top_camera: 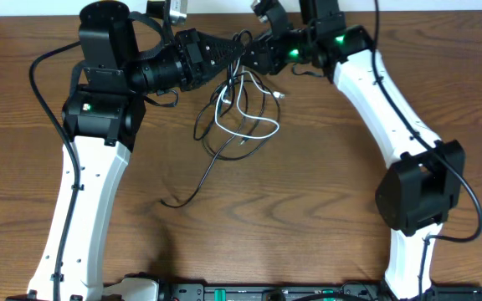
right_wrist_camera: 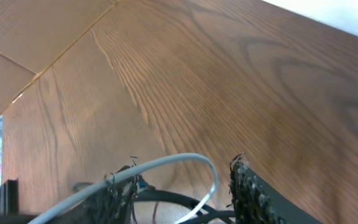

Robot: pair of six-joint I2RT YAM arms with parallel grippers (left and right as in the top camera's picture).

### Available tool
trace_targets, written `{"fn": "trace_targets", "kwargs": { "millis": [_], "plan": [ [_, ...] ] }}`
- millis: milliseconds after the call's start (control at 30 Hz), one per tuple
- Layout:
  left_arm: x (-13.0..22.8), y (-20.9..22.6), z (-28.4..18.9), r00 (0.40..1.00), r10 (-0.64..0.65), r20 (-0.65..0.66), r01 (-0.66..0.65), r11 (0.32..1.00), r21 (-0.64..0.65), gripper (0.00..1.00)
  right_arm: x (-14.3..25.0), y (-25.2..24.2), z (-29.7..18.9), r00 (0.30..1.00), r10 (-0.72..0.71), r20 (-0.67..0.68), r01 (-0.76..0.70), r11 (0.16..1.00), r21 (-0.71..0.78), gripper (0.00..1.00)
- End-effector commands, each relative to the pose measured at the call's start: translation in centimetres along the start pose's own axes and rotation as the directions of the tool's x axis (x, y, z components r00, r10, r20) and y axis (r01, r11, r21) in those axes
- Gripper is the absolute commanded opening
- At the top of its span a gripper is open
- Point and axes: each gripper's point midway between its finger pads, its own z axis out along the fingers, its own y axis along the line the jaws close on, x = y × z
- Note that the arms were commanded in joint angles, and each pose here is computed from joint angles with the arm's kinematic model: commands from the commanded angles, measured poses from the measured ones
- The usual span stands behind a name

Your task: Untangle cables

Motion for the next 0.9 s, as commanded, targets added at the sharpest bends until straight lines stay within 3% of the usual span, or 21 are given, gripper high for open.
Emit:
{"fn": "trace_targets", "kwargs": {
  "millis": [0, 100, 133, 233, 367, 600, 867],
  "plan": [
    [0.5, -1.2, -0.4, 1.000, 0.004, -0.020, -0.003, 0.999, 0.035, 0.07, 0.6, 0.5, 2.8, 1.000, 0.004, -0.010, -0.004, 1.000, -0.013, 0.48],
    [0.5, -1.2, -0.4, 1.000, 0.003, -0.020, -0.002, 0.999, 0.035, 0.07, 0.5, -0.6, 3.9, 0.999, 0.040, 0.006, -0.040, 0.997, 0.062, 0.42],
    [0.5, -1.2, -0.4, 1.000, 0.003, -0.020, -0.002, 0.999, 0.036, 0.07, 0.5, -1.2, 4.2, 0.998, 0.065, 0.013, -0.066, 0.993, 0.100, 0.35],
    [0.5, -1.2, -0.4, 1.000, 0.003, -0.020, -0.002, 0.999, 0.035, 0.08, 0.8, -3.4, 4.2, 0.991, 0.130, 0.027, -0.133, 0.969, 0.208, 0.01],
    [0.4, -1.2, -0.4, 1.000, 0.004, -0.017, -0.003, 0.999, 0.033, 0.07, 2.6, -7.4, 2.3, 0.964, 0.264, 0.031, -0.256, 0.892, 0.372, 0.01],
    [0.1, -0.9, -0.4, 1.000, 0.004, 0.001, -0.004, 1.000, 0.018, 0.07, 8.4, -14.7, -4.5, 0.866, 0.500, 0.027, -0.408, 0.673, 0.616, 0.01],
    [-0.8, -0.2, -0.4, 0.998, 0.019, 0.051, -0.018, 1.000, -0.025, 0.07, 15.7, -21.6, -16.2, 0.696, 0.709, 0.112, -0.482, 0.347, 0.805, 0.01]
  ]
}}
